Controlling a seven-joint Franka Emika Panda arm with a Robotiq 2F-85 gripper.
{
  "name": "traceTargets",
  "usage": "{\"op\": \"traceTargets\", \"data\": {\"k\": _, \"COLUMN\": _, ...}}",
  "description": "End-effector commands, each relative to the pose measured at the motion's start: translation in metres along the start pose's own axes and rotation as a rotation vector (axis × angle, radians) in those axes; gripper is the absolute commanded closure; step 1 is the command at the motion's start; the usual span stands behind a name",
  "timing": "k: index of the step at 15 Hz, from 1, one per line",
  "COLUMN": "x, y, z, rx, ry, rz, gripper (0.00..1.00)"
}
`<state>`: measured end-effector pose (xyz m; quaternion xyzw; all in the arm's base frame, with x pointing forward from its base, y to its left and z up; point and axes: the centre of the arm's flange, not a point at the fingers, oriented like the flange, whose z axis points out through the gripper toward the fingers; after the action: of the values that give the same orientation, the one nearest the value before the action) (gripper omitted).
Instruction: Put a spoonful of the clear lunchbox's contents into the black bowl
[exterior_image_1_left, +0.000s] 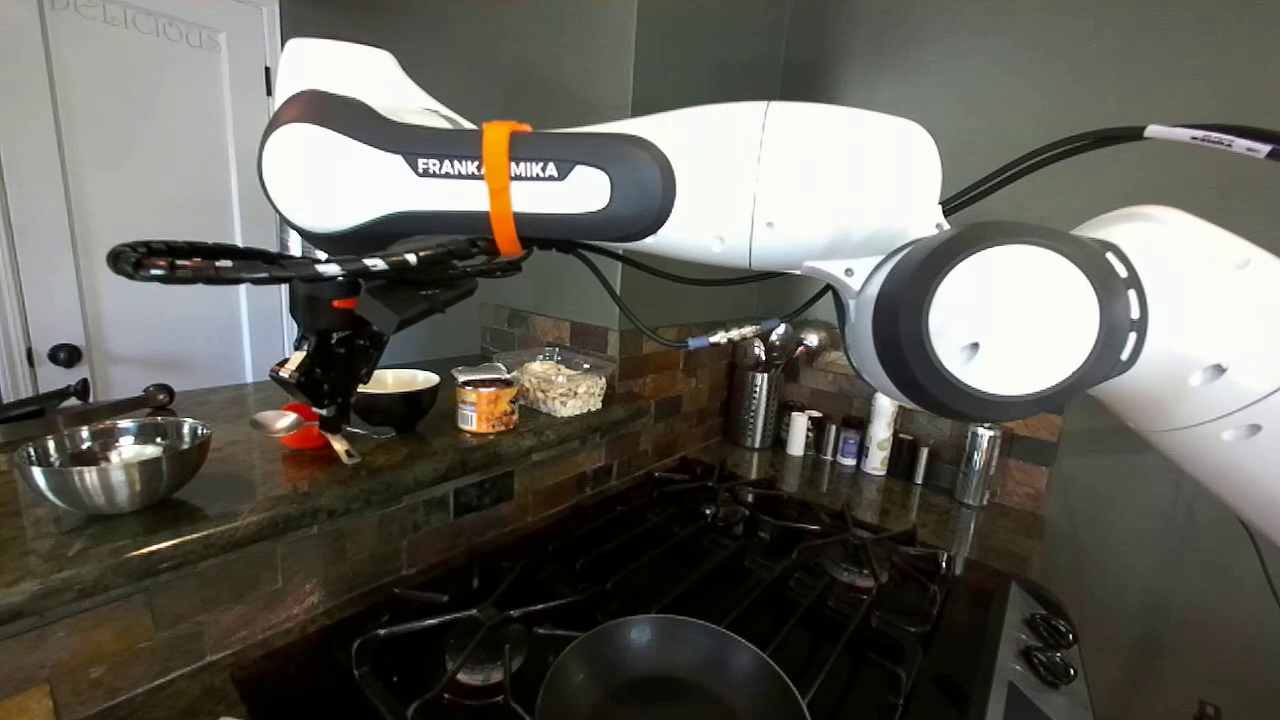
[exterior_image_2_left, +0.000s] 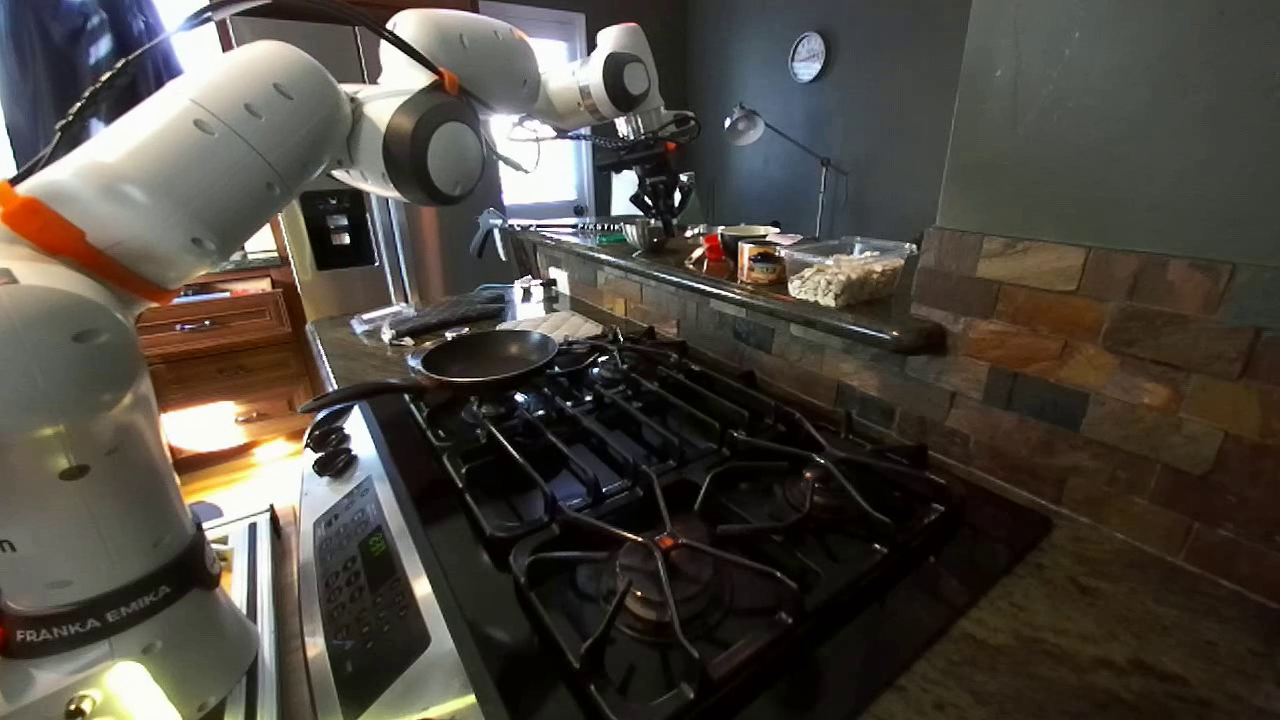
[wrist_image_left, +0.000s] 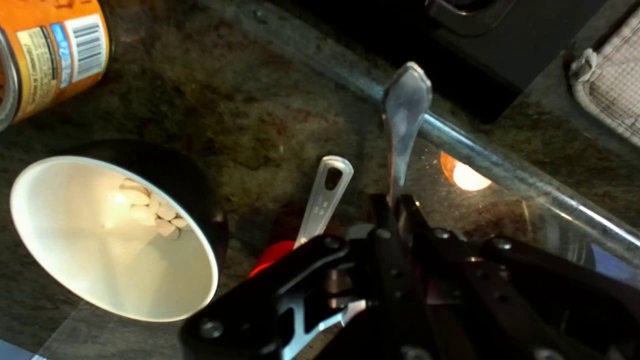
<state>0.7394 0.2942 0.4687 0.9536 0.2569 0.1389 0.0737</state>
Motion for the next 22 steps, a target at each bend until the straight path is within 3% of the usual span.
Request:
{"op": "traceTargets", "data": {"k": 1, "x": 0.003, "y": -0.004, "z": 0.012, "rx": 0.04, "ry": 0.013, "rz": -0.032, "gripper": 0.98}}
{"op": "traceTargets", "data": {"k": 8, "x": 0.012, "y": -0.015, "z": 0.024, "rx": 0.065, "ry": 0.07, "rz": -0.071, "gripper": 0.98}}
{"op": "traceTargets", "data": {"k": 22, "x": 0.013, "y": -0.018, "z": 0.043, "rx": 0.061, "ry": 0.044, "rz": -0.081, "gripper": 0.98}}
